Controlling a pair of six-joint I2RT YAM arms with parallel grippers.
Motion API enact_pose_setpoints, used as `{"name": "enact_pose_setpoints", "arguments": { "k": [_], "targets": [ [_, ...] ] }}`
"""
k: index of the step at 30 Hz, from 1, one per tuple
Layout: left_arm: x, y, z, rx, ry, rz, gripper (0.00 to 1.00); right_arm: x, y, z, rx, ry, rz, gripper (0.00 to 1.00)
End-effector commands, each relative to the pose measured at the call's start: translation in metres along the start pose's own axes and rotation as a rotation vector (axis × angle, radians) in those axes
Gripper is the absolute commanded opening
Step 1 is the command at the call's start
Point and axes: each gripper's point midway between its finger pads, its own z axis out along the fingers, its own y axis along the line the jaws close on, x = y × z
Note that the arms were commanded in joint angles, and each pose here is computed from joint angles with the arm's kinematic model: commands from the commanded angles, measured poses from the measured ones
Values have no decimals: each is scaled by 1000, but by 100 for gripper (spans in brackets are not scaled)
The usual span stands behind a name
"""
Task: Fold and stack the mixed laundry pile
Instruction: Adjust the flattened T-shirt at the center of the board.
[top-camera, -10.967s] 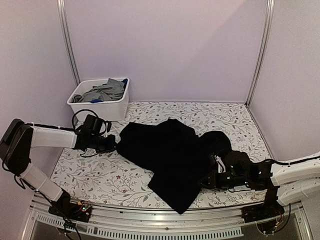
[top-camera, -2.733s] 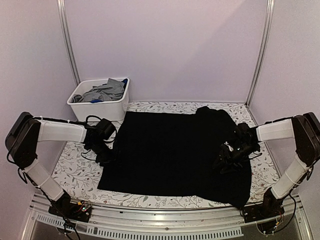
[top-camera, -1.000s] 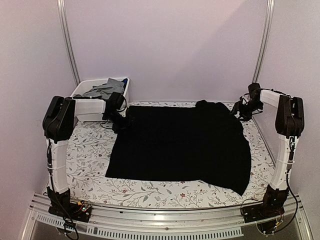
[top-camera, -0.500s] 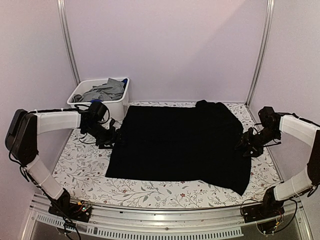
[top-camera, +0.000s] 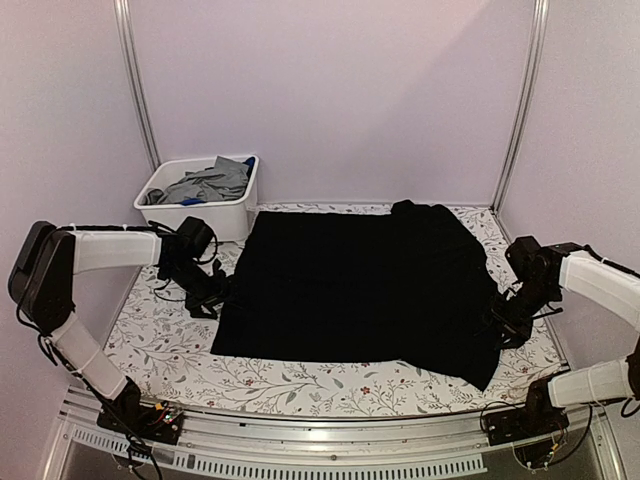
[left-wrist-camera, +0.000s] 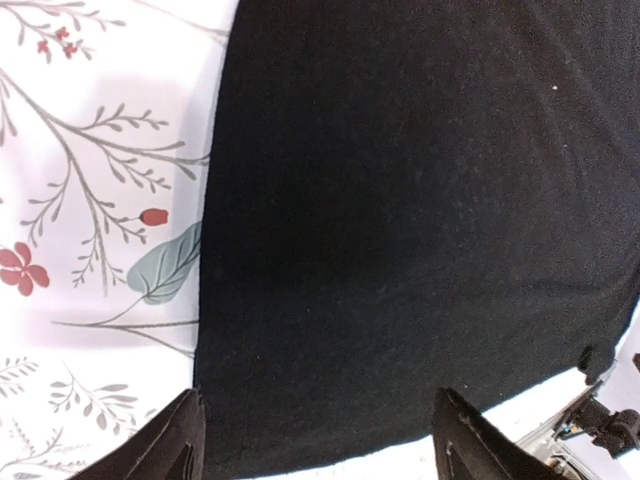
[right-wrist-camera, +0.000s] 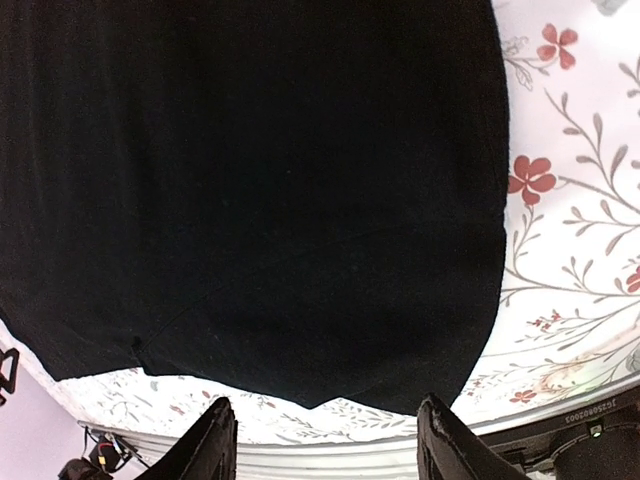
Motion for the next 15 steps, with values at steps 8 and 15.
{"name": "enact_pose_setpoints", "arguments": {
  "k": [8,15],
  "targets": [
    [-23,-28,0,89,-45,97,77,-14,10,26,-53,-36,66,64],
    [-55,-38,14,42,-76,213,73,-55,30,38,-2,-65,-16,64]
  ]
}}
